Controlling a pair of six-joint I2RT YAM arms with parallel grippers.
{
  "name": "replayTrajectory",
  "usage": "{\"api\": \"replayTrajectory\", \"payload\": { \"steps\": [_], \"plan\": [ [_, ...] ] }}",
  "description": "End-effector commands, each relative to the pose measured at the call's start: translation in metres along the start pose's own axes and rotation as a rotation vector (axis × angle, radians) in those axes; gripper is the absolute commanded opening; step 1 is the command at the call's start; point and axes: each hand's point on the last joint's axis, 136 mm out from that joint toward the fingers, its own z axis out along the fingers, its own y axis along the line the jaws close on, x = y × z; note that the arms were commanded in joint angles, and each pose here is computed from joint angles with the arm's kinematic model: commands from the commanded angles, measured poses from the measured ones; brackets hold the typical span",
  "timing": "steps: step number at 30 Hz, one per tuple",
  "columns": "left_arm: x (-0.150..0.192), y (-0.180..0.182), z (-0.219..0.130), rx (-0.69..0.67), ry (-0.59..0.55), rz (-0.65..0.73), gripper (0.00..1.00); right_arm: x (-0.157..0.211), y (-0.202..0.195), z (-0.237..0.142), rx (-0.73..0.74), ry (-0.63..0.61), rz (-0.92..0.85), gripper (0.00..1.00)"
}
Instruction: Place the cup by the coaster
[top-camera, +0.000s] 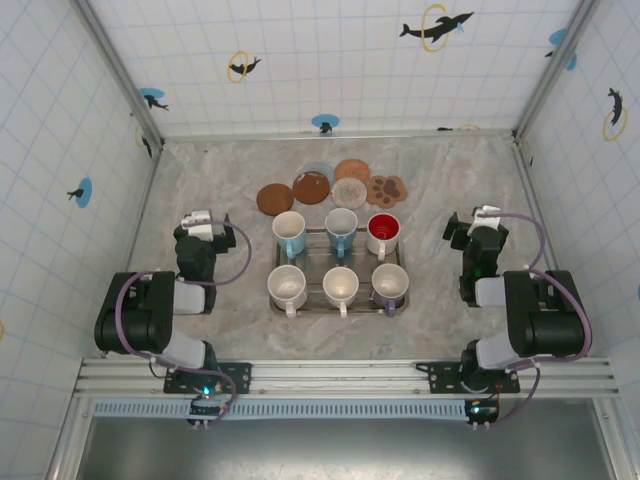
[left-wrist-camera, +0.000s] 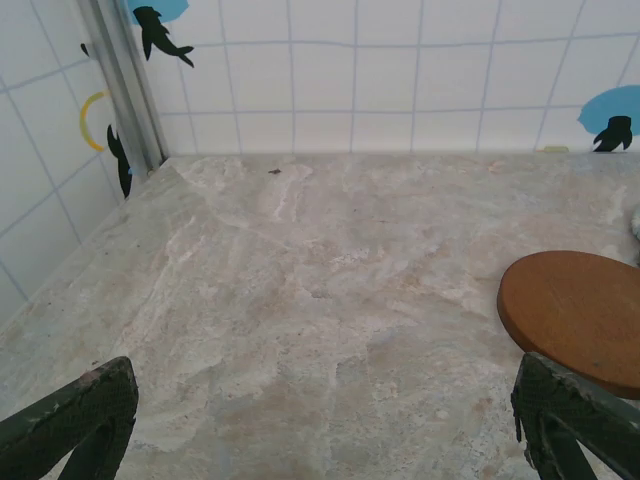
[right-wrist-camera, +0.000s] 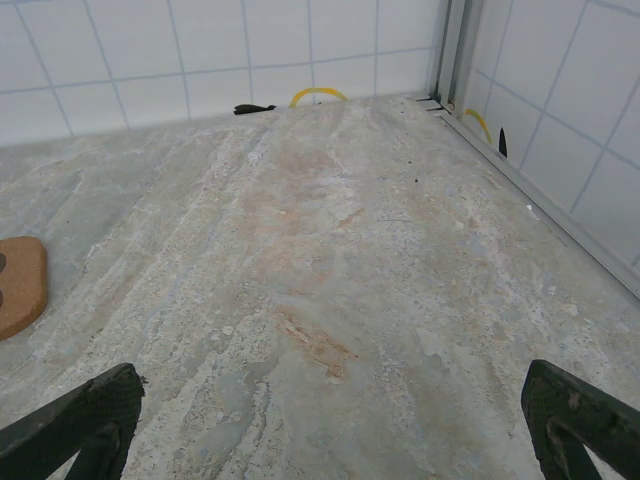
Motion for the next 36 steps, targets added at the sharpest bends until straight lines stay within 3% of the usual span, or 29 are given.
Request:
{"api": "replayTrajectory", "payload": {
  "steps": [1,36],
  "plan": [
    [-0.0084,-0.0007,0.0038,0.012,-0.024,-0.014,0.97,-0.0201,0.0017,0.0053,-0.004,-0.053,0.018,1.00],
    [-0.0084,-0.0014,0.0038,0.014,-0.024,-0.016,0.98,-0.0206,-0.0008,0.0053,0.013,-0.053,0.021,1.00]
  ]
}}
